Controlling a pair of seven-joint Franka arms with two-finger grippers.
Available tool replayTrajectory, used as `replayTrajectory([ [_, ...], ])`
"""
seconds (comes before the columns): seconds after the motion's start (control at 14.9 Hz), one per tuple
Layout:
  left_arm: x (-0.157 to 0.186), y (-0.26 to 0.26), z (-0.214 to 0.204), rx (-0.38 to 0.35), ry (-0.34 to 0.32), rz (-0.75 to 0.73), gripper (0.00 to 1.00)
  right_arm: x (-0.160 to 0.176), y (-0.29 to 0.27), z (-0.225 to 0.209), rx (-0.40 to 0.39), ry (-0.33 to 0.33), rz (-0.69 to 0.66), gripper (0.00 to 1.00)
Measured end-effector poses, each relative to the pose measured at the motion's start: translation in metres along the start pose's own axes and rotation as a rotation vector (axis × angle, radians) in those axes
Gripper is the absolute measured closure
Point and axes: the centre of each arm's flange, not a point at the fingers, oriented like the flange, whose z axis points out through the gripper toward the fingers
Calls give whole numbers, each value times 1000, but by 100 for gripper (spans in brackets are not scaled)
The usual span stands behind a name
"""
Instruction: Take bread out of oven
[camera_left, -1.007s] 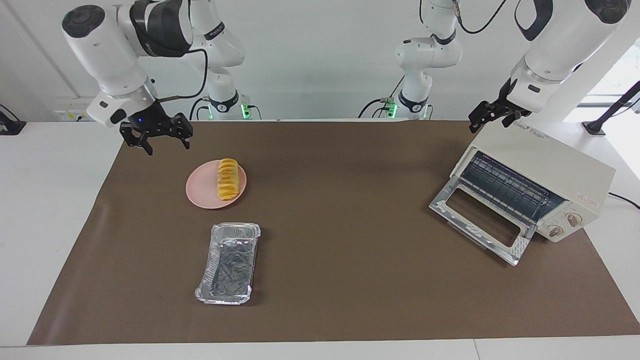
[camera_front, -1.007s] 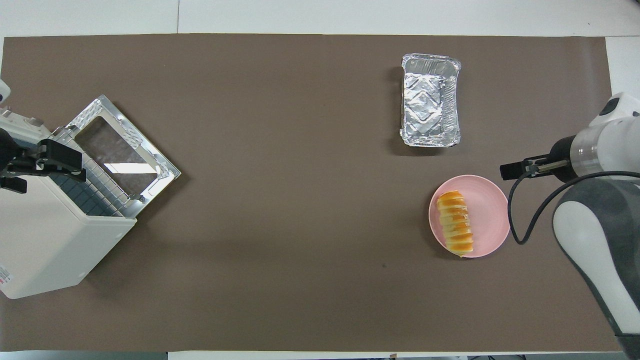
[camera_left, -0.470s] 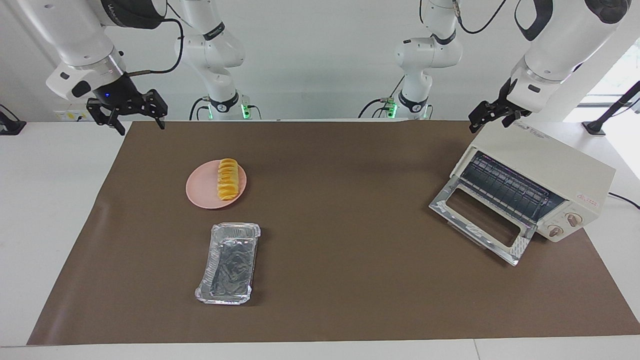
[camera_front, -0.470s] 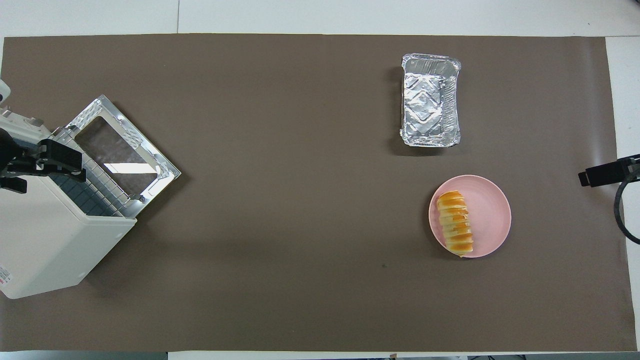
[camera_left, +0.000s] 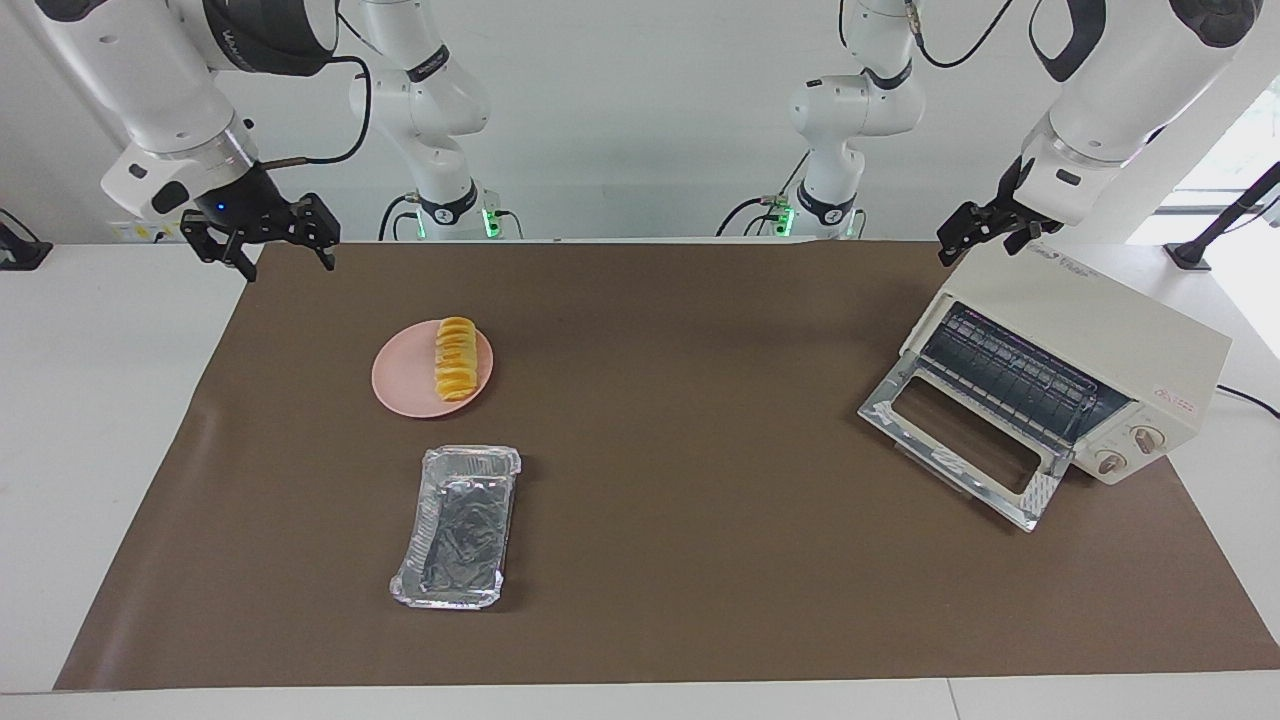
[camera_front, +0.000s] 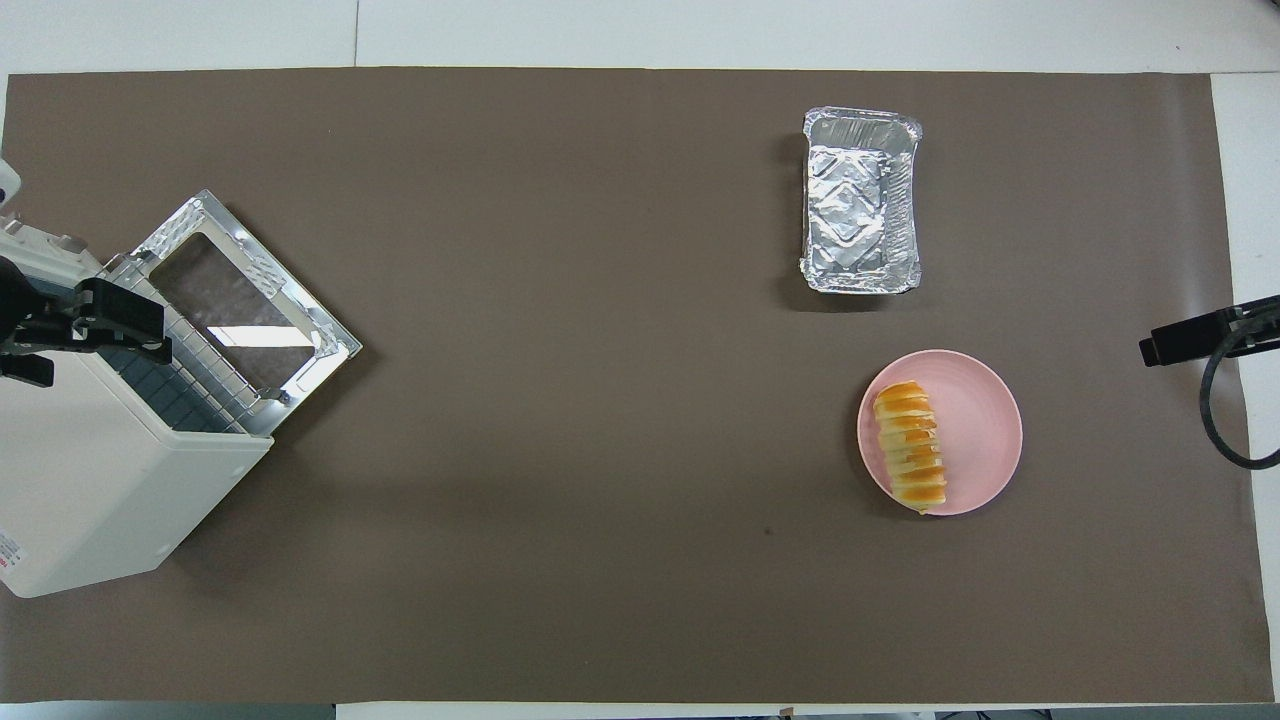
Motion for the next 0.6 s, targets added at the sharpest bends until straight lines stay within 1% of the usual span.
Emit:
replayTrajectory([
  [0.6, 0, 0, 0, 0, 0, 0, 0, -2, 3, -8, -4, 1, 6, 0],
])
